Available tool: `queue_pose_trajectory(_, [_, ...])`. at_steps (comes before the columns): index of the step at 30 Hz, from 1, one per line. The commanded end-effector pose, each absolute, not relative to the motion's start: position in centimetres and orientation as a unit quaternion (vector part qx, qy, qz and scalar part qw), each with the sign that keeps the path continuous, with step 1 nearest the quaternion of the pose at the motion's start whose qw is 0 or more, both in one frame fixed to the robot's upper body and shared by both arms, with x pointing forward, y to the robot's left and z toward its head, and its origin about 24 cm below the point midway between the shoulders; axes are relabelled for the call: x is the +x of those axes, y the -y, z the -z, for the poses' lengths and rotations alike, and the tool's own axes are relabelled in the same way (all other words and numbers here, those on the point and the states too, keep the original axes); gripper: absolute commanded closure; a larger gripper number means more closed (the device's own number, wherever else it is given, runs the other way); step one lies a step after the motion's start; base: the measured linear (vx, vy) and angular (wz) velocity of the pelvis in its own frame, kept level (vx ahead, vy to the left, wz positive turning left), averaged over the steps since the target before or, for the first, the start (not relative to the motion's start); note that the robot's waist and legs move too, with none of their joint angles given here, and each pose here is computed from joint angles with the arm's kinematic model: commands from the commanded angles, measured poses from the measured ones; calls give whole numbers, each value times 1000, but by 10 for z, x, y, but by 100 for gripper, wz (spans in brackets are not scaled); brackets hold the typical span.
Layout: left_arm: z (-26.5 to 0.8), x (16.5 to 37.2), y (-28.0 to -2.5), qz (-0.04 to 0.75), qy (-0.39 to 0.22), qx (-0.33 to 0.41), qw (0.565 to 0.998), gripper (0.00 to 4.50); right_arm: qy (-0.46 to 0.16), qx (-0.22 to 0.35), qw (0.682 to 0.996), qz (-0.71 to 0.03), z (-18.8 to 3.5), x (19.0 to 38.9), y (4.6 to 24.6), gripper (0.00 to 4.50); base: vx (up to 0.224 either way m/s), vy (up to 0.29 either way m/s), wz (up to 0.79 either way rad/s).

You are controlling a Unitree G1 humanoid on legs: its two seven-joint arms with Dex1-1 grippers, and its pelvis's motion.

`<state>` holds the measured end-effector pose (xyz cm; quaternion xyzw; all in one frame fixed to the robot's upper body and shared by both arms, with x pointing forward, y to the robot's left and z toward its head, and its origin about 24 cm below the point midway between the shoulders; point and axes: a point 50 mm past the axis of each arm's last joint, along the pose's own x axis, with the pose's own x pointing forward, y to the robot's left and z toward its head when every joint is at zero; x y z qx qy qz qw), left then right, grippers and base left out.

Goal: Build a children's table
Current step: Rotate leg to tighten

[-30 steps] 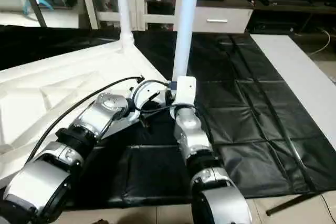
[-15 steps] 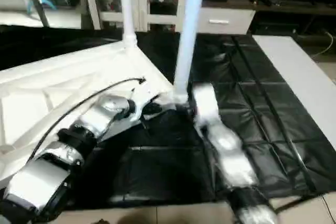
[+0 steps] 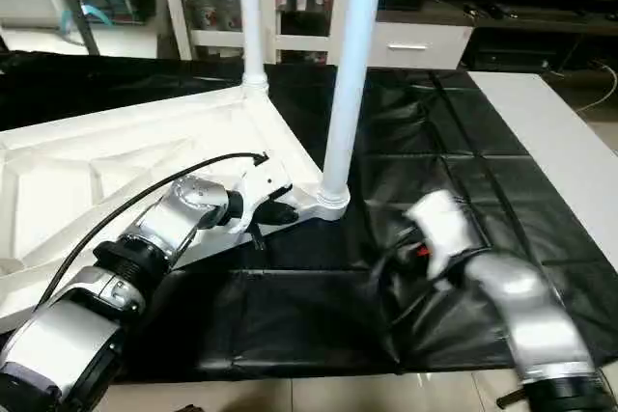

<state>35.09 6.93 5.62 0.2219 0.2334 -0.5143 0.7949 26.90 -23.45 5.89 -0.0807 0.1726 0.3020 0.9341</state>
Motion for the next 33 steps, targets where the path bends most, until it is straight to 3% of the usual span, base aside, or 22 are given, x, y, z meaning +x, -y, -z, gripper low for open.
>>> queue_pose_trajectory(1, [-36, 339, -71, 534, -279, 233, 763, 450, -159, -38, 949, -269, -68, 274, 249, 46, 0, 0, 0])
queue_pose_trajectory(3, [-37, 337, -71, 543, -282, 233, 756, 450, -138, 12, 950, -279, -78, 274, 257, 46, 0, 0, 0])
queue_pose_trajectory(7, [-37, 335, -72, 552, -283, 235, 748, 450, -134, 32, 932, -335, -84, 267, 260, 46, 0, 0, 0])
queue_pose_trajectory(11, [-36, 329, -72, 580, -288, 236, 725, 450, -152, 14, 912, -380, -83, 266, 255, 46, 0, 0, 0])
queue_pose_trajectory(16, [-38, 317, -70, 627, -294, 230, 684, 450, -164, -22, 884, -436, -84, 274, 234, 46, 0, 0, 0])
queue_pose_trajectory(26, [-38, 312, -69, 640, -298, 235, 668, 450, -176, -129, 852, -475, -68, 306, 191, 46, 0, 0, 0])
queue_pose_trajectory(31, [-39, 312, -71, 640, -300, 237, 667, 450, -178, -132, 846, -485, -66, 316, 182, 46, 0, 0, 0])
queue_pose_trajectory(33, [-39, 311, -71, 640, -300, 237, 667, 450, -174, -127, 849, -483, -67, 319, 181, 71, 0, 0, 0])
